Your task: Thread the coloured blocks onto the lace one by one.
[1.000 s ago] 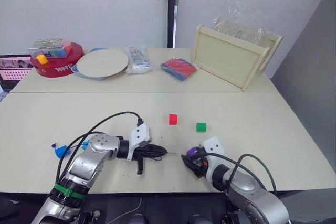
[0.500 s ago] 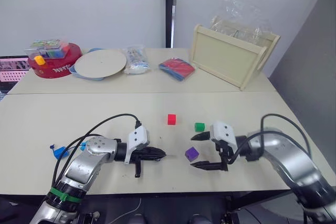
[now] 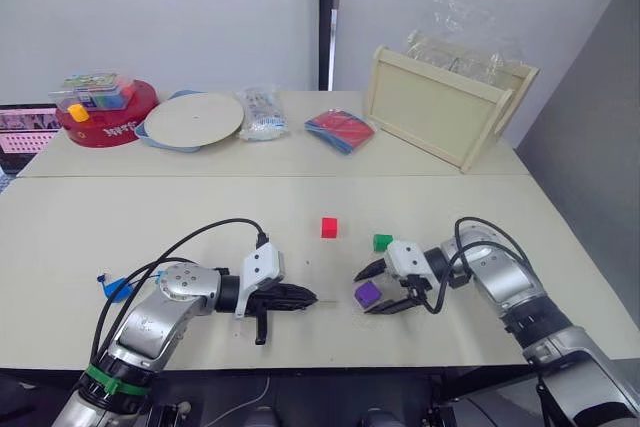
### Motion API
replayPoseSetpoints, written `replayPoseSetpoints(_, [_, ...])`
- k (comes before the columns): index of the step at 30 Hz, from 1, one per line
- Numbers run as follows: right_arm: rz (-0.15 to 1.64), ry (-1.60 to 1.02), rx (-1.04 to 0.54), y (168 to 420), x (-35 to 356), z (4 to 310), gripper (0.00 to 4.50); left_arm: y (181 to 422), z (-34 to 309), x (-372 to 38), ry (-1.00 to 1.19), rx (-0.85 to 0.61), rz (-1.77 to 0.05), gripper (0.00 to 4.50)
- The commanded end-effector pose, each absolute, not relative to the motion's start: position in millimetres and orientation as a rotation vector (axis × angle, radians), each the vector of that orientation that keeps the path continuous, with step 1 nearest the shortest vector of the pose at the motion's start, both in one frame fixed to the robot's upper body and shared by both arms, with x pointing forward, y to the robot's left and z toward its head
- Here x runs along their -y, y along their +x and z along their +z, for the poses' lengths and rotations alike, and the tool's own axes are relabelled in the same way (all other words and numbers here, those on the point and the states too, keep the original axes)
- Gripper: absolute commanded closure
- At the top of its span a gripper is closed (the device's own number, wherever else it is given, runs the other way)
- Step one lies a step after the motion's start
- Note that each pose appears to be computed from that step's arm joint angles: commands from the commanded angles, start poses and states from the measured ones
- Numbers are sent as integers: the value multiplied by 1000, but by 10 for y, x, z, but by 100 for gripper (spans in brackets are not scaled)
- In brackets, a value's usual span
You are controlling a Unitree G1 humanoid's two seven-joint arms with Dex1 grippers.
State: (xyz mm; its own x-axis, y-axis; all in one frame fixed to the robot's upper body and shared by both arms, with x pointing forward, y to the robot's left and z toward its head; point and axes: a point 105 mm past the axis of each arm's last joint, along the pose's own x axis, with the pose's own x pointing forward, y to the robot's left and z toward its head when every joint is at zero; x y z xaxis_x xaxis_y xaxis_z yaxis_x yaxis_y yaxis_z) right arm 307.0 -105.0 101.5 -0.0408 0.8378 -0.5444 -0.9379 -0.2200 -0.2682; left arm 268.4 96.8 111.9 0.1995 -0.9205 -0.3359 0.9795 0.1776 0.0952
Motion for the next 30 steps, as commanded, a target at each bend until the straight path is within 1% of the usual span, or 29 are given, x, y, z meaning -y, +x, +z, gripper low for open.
replayPoseSetpoints(1, [1600, -684, -147, 3087, 1083, 1072, 292, 2658, 1193, -950, 321, -183, -1352, 450])
replayPoseSetpoints(2, [1586, -658, -147, 3080, 1072, 1073, 318, 2660, 1186, -935, 318, -181, -1347, 450])
replayPoseSetpoints(3, [1563, -634, -147, 3074, 1058, 1069, 330, 2660, 1174, -916, 315, -179, -1344, 450])
replayPoseSetpoints(11, [1469, -533, -183, 2943, 987, 994, 330, 2726, 1172, -864, 294, -159, -1296, 450])
replayPoseSetpoints(21, [1438, -497, -191, 2915, 896, 1001, 330, 2717, 1174, -736, 282, -159, -1328, 450])
replayPoseSetpoints(30, [1425, -486, -188, 2903, 861, 1015, 330, 2722, 1153, -716, 288, -168, -1337, 450])
